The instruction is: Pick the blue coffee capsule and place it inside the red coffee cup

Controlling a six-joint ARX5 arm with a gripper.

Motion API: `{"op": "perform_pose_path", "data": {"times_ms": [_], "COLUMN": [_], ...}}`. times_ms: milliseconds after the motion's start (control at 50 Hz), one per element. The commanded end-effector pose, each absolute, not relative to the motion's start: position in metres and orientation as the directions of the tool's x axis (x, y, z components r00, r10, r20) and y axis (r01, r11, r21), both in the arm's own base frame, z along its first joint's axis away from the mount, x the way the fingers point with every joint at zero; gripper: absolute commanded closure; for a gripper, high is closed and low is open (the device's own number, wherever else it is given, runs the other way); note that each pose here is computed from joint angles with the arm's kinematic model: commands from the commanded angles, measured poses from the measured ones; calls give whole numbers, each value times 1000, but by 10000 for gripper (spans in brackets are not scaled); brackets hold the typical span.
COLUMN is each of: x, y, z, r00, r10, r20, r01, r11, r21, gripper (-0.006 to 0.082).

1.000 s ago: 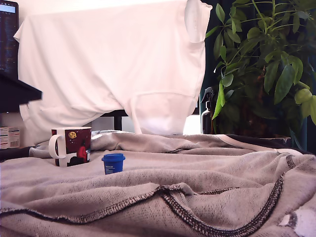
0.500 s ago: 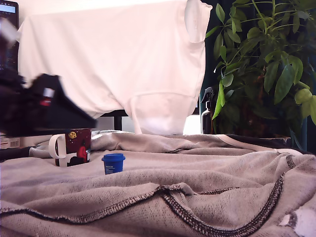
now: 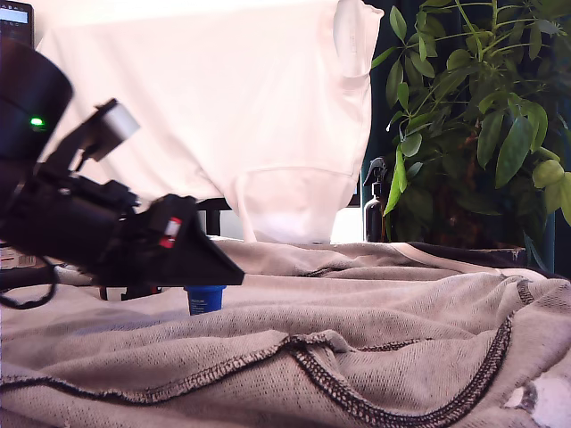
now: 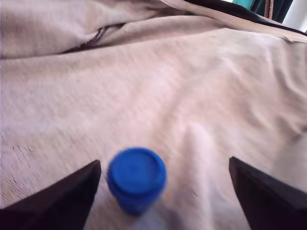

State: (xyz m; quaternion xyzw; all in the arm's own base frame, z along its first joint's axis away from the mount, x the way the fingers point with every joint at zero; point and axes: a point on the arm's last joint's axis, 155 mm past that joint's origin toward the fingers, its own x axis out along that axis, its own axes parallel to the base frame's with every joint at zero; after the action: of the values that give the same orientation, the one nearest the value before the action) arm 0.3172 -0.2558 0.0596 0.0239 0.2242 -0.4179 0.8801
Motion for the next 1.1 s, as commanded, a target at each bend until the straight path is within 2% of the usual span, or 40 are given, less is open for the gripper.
{"op": "perform_pose_path", "data": {"times_ms": [0, 180, 240, 320, 440, 480, 580, 860, 1080], "x": [320, 329, 331, 334, 337, 336, 335, 337, 362], "y": [-257, -258, -260, -261, -263, -265, -266, -272, -272], "z": [51, 39, 35, 33, 34, 34, 34, 43, 74], "r00": [545, 539, 528, 517, 505, 496, 486, 479, 535], "r10": [-712, -677, -671, -665, -661, -667, -670, -692, -698], "r20": [-442, -501, -521, -538, -554, -556, -562, -541, -476], "r01": [746, 723, 720, 718, 716, 721, 722, 734, 733], "r11": [653, 677, 678, 680, 680, 673, 670, 653, 663], "r21": [-131, -136, -144, -151, -158, -166, -175, -185, -149], "gripper": [-20, -14, 40, 173, 466, 539, 641, 646, 646]}}
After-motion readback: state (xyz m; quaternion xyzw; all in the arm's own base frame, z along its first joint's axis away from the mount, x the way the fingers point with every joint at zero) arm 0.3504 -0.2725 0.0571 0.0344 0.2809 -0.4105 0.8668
